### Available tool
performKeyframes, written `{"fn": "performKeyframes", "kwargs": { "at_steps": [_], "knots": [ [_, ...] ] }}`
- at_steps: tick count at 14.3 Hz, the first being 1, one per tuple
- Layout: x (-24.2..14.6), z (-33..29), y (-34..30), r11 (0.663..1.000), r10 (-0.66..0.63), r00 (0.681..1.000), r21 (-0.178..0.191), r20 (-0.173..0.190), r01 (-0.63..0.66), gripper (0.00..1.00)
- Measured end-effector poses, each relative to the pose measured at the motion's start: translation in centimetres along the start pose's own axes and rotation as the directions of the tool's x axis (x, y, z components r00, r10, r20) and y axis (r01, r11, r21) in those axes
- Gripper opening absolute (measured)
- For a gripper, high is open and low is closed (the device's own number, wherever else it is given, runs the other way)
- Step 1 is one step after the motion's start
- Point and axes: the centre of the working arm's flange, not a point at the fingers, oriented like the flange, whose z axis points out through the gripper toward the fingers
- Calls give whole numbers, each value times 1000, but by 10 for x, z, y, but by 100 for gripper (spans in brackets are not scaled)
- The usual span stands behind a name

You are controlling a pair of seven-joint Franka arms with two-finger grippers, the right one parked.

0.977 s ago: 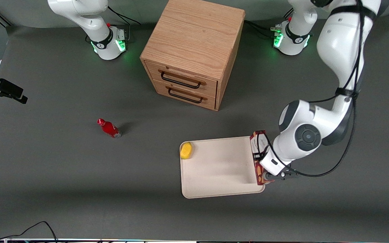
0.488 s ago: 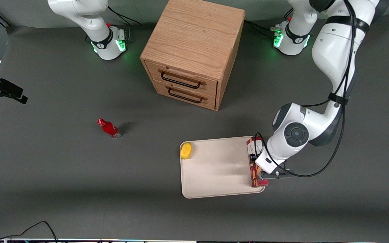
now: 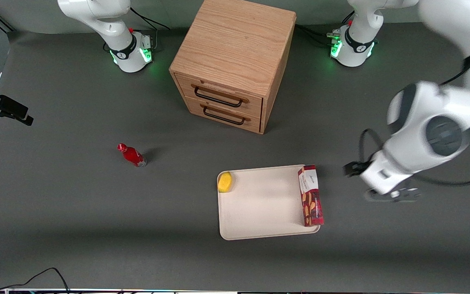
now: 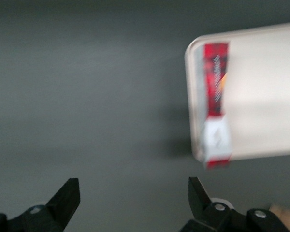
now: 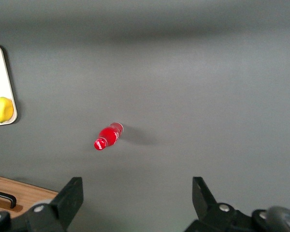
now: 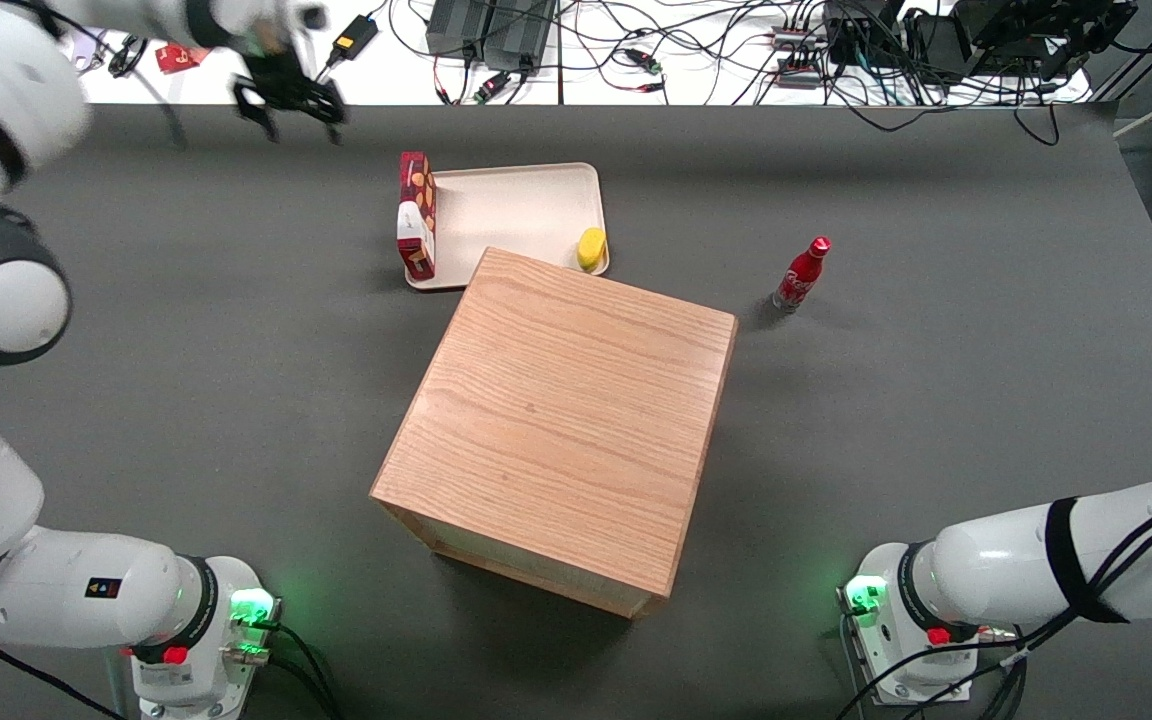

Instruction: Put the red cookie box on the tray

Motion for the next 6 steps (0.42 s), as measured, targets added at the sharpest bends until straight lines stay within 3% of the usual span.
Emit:
{"fn": "performKeyframes", "kwargs": {
  "at_steps": [2, 6],
  "knots": [
    [-36, -49, -57, 999, 54, 998, -3, 33, -53, 100],
    [-76, -83, -102, 996, 83, 995, -19, 50, -82, 100]
  ]
}}
